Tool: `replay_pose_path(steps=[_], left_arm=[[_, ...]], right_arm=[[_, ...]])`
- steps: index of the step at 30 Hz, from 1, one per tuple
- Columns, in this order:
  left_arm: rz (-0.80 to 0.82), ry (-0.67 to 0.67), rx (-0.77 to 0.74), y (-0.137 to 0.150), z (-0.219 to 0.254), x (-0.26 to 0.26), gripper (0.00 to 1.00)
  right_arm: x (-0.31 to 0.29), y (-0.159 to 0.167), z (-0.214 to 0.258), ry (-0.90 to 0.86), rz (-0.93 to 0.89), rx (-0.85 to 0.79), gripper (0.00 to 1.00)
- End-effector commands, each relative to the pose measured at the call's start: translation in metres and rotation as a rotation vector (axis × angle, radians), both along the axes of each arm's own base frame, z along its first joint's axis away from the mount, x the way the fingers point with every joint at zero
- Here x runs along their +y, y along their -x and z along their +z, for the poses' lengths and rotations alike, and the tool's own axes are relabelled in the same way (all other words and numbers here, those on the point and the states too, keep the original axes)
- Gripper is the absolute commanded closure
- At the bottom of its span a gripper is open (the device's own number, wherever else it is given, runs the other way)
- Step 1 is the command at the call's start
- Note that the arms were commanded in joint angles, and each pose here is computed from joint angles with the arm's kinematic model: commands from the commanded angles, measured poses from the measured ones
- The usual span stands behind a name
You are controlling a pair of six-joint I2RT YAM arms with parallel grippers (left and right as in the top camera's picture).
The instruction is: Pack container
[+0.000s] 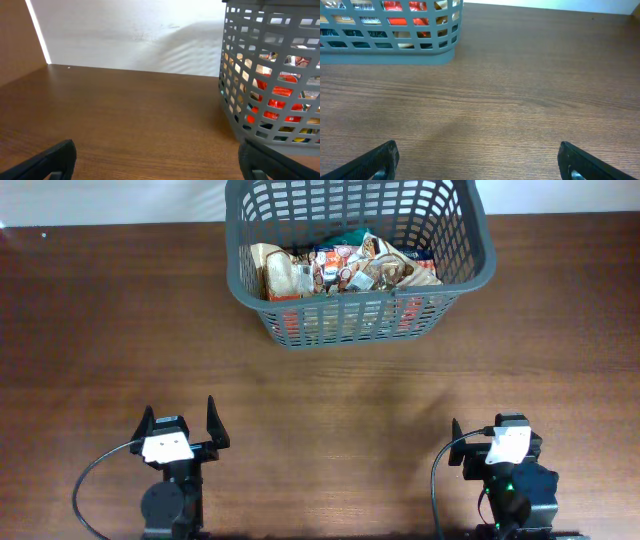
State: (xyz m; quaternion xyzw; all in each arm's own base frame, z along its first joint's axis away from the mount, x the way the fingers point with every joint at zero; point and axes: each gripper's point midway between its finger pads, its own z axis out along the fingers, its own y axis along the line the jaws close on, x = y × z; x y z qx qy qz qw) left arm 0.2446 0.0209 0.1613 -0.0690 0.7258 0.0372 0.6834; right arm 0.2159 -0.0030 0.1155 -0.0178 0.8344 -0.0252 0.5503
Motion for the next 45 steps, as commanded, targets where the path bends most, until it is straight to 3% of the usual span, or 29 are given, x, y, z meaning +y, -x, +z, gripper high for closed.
replay_pose_path(steps=[1,7,16,45], left_arm=[[0.010,0.005,0.003,0.000,-0.002,0.002,0.01],[0.010,0.005,0.003,0.000,-0.002,0.002,0.01],[0.010,0.005,0.003,0.000,-0.002,0.002,0.01],[0.010,0.005,0.003,0.000,-0.002,0.002,0.01]], right_arm=[[0.000,0.000,-0.002,-0.007,-0.001,-0.004,0.01],[-0.005,-0.001,0.001,0.033,-0.019,-0.015,0.01],[-0.021,-0.019,0.048,0.056,-0.116,-0.257,0.01],[-0.020,-0.024,0.040,0.054,-0.113,-0.276,0.01]])
